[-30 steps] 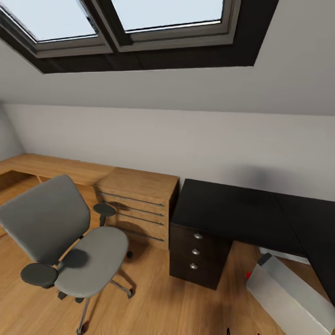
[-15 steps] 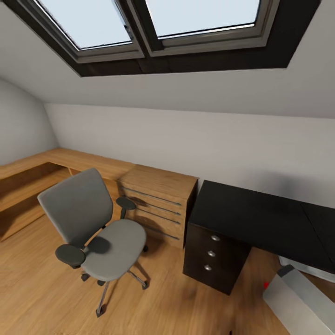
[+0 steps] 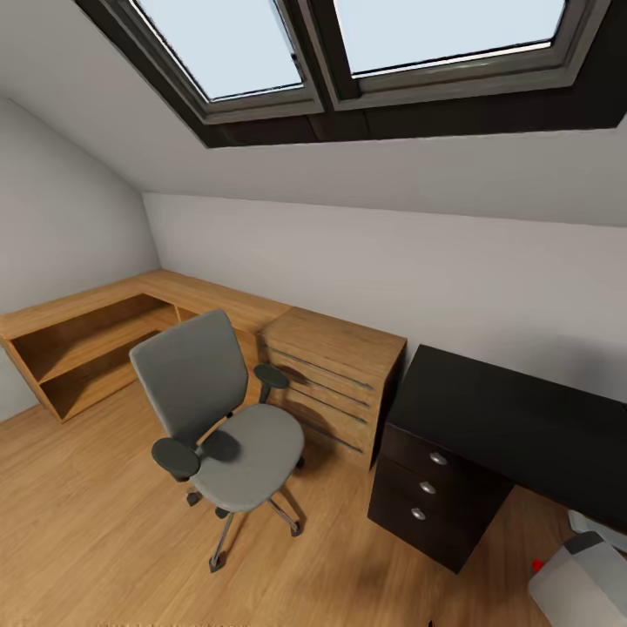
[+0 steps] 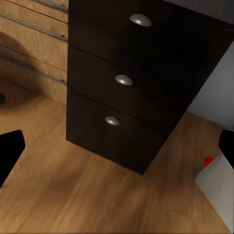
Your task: In the bedroom, organize the workspace by keeping the computer under the desk, ensuring the monitor is on the desk, placing the keyboard on the desk next to the monitor, placing the mouse on the desk next to the keyboard, moving the folder from the swivel chair onto the desk next to the mouse, stacking the notebook on top of the folder with the pen on top of the notebook, and positioning the swivel chair next to the desk.
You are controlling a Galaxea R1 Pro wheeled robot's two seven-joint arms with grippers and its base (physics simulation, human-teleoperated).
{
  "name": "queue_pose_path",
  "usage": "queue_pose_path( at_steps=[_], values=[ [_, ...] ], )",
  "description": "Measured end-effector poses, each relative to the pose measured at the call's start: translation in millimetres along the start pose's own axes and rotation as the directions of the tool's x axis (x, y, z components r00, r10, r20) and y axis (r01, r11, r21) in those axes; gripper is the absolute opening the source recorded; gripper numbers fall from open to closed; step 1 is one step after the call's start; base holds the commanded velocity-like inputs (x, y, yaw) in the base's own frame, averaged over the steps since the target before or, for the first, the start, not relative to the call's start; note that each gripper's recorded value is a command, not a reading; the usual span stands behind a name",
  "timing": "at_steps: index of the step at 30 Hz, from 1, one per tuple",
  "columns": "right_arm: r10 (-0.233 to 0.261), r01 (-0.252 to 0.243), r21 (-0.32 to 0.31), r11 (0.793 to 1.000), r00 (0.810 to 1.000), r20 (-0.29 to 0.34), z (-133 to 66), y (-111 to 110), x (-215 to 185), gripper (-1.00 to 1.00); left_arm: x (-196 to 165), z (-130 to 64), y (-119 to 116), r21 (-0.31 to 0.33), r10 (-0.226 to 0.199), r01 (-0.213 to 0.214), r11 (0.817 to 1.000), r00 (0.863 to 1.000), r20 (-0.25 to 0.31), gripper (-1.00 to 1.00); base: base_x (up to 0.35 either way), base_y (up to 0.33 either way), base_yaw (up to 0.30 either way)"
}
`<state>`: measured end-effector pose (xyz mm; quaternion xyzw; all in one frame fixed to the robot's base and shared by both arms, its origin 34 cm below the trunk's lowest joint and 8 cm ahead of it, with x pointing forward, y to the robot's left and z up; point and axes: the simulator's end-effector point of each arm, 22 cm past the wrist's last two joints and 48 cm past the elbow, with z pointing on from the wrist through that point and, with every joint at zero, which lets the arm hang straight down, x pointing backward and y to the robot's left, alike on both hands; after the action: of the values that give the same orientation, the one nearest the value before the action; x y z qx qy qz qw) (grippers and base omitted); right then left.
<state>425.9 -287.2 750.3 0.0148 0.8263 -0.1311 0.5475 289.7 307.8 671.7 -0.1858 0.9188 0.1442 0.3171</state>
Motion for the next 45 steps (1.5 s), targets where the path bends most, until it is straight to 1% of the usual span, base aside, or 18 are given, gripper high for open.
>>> queue_pose_path(
  at_steps=[3, 5, 8, 11, 16, 45],
  values=[
    [0.000, 0.000, -0.004, 1.000, 1.000, 0.005, -0.3, 1.3, -1.0, 1.00, -10.5, -0.4, -0.1, 0.001, -0.017, 0.017, 1.000, 0.999, 0.049, 1.00, 0.000, 0.000, 0.283],
    [-0.001, 0.001, -0.007, 1.000, 1.000, 0.006, -0.4, 2.2, -1.3, 1.00, -13.6, -1.2, 0.8, 0.001, -0.022, 0.022, 1.000, 0.997, 0.069, 1.00, 0.000, 0.000, 0.283],
    [-0.009, 0.010, -0.024, 1.000, 1.000, 0.012, -0.6, 5.8, -2.5, 1.00, -1.3, -4.8, 8.4, -0.004, 0.002, -0.002, 1.000, 0.998, 0.056, 1.00, 0.000, 0.000, 0.266],
    [-0.010, 0.011, -0.037, 0.999, 1.000, 0.009, -1.6, 11.8, -2.2, 1.00, 4.5, -6.4, 11.8, -0.007, 0.014, -0.014, 1.000, 0.999, 0.048, 1.00, 0.000, 0.000, 0.050],
    [-0.009, 0.009, -0.032, 0.999, 1.000, 0.008, -1.5, 10.9, -2.0, 1.00, 6.4, -6.7, 11.5, -0.005, 0.018, -0.018, 1.000, 0.999, 0.042, 1.00, 0.000, 0.000, 0.103],
    [-0.002, 0.002, -0.026, 1.000, 1.000, 0.027, -0.3, 10.6, -8.6, 1.00, 3.3, -6.2, 10.1, -0.001, 0.016, -0.016, 1.000, 0.999, 0.049, 1.00, 0.000, 0.000, 0.271]
  ],
)
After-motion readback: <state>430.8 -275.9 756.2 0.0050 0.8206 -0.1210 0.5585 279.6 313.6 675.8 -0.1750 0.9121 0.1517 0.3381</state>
